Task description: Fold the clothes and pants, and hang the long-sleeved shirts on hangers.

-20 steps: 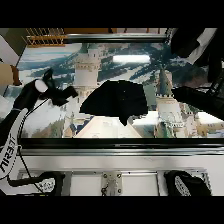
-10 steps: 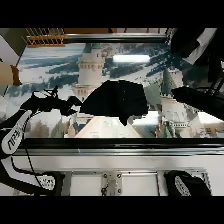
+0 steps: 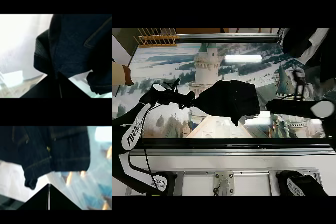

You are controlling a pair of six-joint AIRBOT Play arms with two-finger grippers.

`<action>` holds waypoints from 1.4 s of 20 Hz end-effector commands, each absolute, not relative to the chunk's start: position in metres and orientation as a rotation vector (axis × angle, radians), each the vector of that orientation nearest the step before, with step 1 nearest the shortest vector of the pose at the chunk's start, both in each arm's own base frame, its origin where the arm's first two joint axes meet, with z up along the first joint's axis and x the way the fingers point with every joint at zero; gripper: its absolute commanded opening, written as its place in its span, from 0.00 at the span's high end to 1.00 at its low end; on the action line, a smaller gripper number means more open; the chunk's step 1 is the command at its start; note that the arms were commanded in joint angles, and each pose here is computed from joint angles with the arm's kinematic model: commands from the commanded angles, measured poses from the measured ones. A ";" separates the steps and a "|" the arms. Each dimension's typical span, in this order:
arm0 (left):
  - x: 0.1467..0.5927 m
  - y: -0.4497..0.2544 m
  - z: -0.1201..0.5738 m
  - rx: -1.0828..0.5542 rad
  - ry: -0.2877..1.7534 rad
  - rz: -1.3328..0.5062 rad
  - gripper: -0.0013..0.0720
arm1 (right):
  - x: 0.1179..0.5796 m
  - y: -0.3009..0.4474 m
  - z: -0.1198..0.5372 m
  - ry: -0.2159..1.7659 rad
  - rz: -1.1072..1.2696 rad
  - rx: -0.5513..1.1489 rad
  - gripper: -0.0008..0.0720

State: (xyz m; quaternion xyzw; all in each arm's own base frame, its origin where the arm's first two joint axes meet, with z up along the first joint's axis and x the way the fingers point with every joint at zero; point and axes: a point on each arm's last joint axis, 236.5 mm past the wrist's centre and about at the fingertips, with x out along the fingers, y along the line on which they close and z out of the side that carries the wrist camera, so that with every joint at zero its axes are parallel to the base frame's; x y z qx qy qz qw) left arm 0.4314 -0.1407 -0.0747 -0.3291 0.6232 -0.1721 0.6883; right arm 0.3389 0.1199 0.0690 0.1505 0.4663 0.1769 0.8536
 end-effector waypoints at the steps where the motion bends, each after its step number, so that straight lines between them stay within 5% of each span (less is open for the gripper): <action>1: 0.431 -0.133 -0.061 -0.648 1.373 -0.388 0.95 | 0.319 0.176 0.010 1.152 0.412 0.259 0.44; 2: 0.430 -0.132 -0.060 -0.634 1.372 -0.388 0.95 | 0.312 0.198 -0.007 1.199 0.449 0.261 0.05; 5: 0.430 -0.132 -0.059 -0.635 1.372 -0.390 0.95 | 0.303 0.249 -0.050 1.267 0.506 0.270 0.24; 12: 0.431 -0.131 -0.059 -0.637 1.367 -0.387 0.95 | 0.322 0.279 -0.095 1.236 0.417 0.351 0.31; 13: 0.431 -0.131 -0.059 -0.636 1.367 -0.387 0.95 | 0.321 0.279 -0.096 1.240 0.417 0.345 0.48; 15: 0.431 -0.132 -0.058 -0.638 1.368 -0.388 0.95 | 0.321 0.276 -0.094 1.238 0.419 0.335 0.97; 16: 0.431 -0.130 -0.054 -0.634 1.359 -0.389 0.95 | 0.325 0.272 -0.088 1.224 0.420 0.327 0.97; 19: 0.445 -0.107 0.005 -0.641 1.205 -0.370 0.95 | 0.349 0.234 -0.021 1.110 0.425 0.306 0.97; 22: 0.447 -0.086 0.137 -0.567 0.934 -0.417 0.95 | 0.363 0.178 0.113 0.902 0.438 0.314 0.97; 28: 0.327 -0.125 0.399 -0.335 0.347 -0.601 0.95 | 0.291 0.124 0.325 0.469 0.446 0.381 0.97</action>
